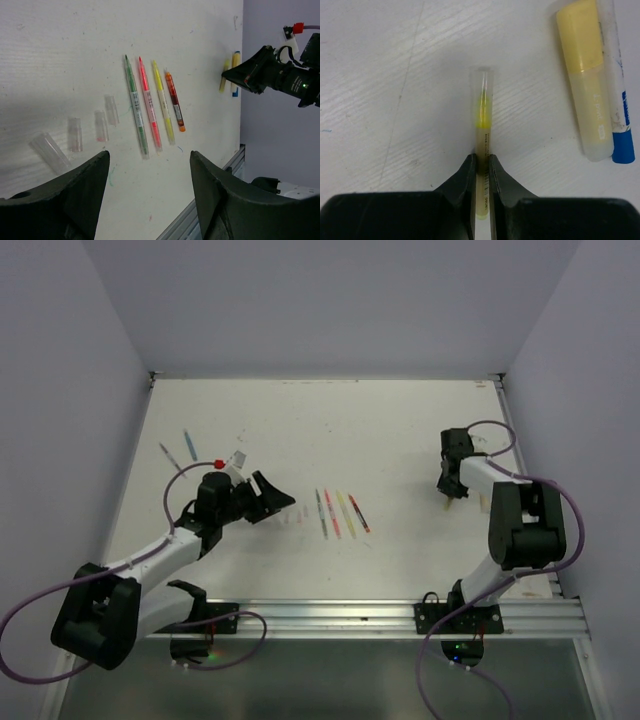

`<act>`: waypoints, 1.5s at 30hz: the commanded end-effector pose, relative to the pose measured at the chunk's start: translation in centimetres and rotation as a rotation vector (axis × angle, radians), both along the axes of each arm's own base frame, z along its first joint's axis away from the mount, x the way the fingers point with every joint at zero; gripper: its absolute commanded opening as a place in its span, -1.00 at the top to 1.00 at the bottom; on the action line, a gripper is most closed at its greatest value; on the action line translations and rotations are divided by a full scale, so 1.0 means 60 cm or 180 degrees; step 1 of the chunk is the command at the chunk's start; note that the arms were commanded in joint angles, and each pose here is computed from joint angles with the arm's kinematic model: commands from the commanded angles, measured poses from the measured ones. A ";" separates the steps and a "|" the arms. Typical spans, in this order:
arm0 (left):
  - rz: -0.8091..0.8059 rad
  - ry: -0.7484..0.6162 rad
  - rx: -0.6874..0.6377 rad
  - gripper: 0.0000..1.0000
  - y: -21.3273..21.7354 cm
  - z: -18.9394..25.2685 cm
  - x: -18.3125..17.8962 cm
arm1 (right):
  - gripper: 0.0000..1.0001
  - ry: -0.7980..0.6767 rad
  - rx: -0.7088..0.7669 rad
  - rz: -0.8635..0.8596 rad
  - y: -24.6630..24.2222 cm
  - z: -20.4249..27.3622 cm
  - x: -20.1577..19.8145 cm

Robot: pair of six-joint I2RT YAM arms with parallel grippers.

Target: Open the pen caps

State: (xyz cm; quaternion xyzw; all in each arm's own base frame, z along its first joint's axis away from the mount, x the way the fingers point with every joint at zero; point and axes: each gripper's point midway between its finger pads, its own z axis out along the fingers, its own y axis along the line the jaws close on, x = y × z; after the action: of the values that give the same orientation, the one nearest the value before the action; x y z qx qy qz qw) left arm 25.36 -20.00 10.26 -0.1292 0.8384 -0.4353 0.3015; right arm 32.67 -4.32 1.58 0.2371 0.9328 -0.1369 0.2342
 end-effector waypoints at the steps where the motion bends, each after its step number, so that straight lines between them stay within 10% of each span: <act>1: -0.0075 -0.0223 -0.0089 -0.37 -0.008 0.016 0.014 | 1.00 0.0174 0.0093 0.0259 0.038 -0.021 -0.011; 22: -0.0450 -0.0407 -0.0487 -0.34 -0.047 0.099 0.055 | 1.00 -0.1197 0.2533 0.3585 0.479 0.217 -0.091; 45: -0.0488 -0.0174 -0.0372 -0.26 -0.073 0.077 0.030 | 1.00 -0.1090 0.2782 0.3959 0.652 0.213 -0.147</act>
State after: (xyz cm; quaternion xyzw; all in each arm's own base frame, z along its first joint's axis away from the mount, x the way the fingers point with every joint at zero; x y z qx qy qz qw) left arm 26.80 -24.23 13.24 -0.0771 0.8190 -0.5038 0.2634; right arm 21.98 33.49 12.07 -0.2509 0.8302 0.4286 0.2531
